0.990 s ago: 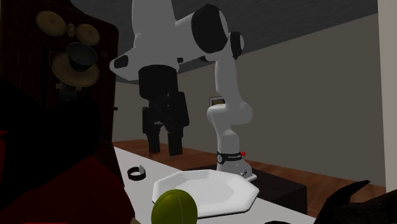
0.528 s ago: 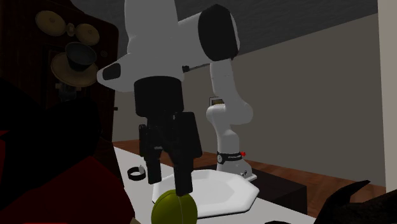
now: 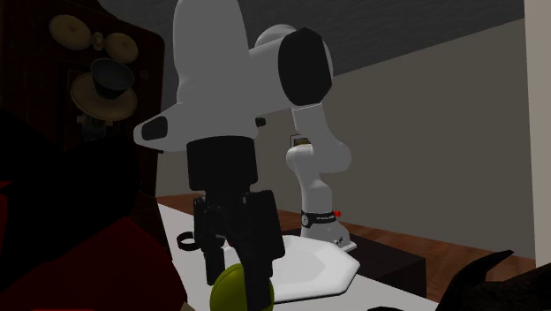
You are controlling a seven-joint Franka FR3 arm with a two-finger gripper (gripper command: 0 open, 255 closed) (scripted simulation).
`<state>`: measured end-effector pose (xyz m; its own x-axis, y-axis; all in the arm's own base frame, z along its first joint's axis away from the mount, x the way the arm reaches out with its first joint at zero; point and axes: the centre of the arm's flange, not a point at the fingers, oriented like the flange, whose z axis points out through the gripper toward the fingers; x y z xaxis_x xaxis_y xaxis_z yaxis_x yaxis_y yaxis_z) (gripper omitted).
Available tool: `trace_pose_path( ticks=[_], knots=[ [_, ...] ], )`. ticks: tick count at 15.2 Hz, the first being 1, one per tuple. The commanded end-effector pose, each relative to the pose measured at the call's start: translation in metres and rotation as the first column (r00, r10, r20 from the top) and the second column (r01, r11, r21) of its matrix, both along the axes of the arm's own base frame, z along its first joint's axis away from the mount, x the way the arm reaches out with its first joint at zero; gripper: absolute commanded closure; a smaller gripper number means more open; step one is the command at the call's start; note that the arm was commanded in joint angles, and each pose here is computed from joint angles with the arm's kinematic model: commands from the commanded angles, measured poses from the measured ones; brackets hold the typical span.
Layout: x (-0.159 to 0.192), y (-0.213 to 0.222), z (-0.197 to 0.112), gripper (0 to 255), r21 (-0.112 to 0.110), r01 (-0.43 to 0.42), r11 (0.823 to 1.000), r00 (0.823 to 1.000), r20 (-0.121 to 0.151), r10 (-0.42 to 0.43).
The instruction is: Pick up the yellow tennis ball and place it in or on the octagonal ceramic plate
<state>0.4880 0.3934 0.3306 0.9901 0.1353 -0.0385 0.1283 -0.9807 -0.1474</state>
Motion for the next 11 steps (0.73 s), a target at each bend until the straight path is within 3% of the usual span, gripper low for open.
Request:
trace_pose_path(
  ticks=[1, 5, 6, 11],
  knots=[
    [-0.0001, 0.0001, -0.0007, 0, 0.000, 0.000, 1.000, 1.000, 0.000, 0.000],
    [-0.0001, 0.0000, -0.0006, 0, 0.000, 0.000, 1.000, 1.000, 0.000, 0.000],
    [-0.0001, 0.0000, -0.0006, 255, 0.000, 0.000, 1.000, 1.000, 0.000, 0.000],
    [-0.0004, 0.0004, -0.0005, 255, 0.000, 0.000, 1.000, 1.000, 0.000, 0.000]
  ],
)
